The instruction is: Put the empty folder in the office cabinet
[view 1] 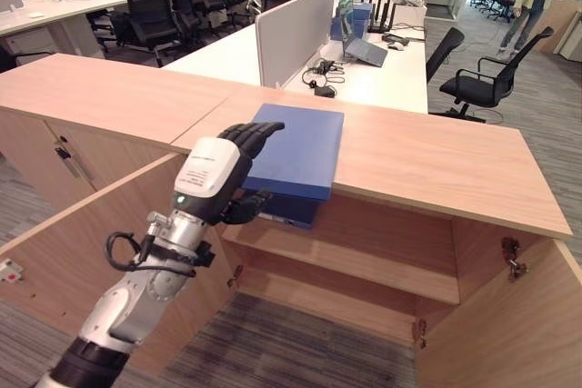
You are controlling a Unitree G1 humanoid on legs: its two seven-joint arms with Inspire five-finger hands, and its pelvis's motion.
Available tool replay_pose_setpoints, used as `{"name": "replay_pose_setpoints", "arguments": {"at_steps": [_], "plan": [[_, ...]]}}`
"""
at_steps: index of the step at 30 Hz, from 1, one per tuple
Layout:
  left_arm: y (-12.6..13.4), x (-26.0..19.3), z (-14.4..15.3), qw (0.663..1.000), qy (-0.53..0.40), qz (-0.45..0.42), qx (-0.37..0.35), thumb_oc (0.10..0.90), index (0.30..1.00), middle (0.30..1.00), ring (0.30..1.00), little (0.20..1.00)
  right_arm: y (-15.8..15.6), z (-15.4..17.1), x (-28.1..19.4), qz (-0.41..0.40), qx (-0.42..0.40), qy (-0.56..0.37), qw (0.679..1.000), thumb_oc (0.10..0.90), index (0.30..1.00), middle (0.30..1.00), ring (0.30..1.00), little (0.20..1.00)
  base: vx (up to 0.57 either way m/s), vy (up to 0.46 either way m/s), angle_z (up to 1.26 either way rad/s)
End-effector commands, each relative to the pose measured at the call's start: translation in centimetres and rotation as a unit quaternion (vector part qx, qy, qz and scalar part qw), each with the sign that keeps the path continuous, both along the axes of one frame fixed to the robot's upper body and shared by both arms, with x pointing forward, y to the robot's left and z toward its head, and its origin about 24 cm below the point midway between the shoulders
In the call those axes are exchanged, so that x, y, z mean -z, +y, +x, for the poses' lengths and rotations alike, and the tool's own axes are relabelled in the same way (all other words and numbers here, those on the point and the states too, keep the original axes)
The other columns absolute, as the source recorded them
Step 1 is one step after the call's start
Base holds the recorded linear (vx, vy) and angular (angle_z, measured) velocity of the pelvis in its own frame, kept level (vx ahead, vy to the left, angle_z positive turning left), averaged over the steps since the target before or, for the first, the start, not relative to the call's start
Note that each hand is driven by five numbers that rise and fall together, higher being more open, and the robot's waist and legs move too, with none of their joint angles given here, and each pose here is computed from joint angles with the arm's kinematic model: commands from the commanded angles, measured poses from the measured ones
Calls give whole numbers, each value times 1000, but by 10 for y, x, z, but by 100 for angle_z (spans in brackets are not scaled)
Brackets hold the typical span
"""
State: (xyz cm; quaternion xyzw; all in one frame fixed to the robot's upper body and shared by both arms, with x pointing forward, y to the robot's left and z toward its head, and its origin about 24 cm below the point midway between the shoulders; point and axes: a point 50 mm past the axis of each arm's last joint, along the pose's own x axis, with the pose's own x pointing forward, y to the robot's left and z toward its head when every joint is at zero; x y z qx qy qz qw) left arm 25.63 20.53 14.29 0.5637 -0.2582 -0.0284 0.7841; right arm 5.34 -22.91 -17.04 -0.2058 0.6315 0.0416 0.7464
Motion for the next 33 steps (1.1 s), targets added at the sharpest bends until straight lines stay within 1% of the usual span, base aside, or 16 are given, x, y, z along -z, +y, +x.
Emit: {"name": "replay_pose_setpoints", "arguments": {"at_steps": [1,10,18,27,33], "plan": [[-8,-55,17,993,-113,23,21,800,900,900,900,900,-11,29,-7,-21,-33,-33,999,800,900,900,900,900,0,0,0],[-7,-47,24,996,-88,24,11,800,900,900,900,900,-11,29,-7,-20,-36,-30,999,800,900,900,900,900,0,0,0],[-8,-49,34,994,-99,43,-2,800,900,900,900,900,-12,26,-7,-22,-36,-23,999,800,900,900,900,900,0,0,0],[-13,-59,49,981,-146,121,-23,800,900,900,900,900,-15,28,-8,-32,-49,-27,998,800,900,900,900,900,-6,0,-5],[-13,-55,54,975,-149,160,-36,800,900,900,900,900,-16,28,-8,-37,-53,-26,998,800,900,900,900,900,14,-2,-5]]}}
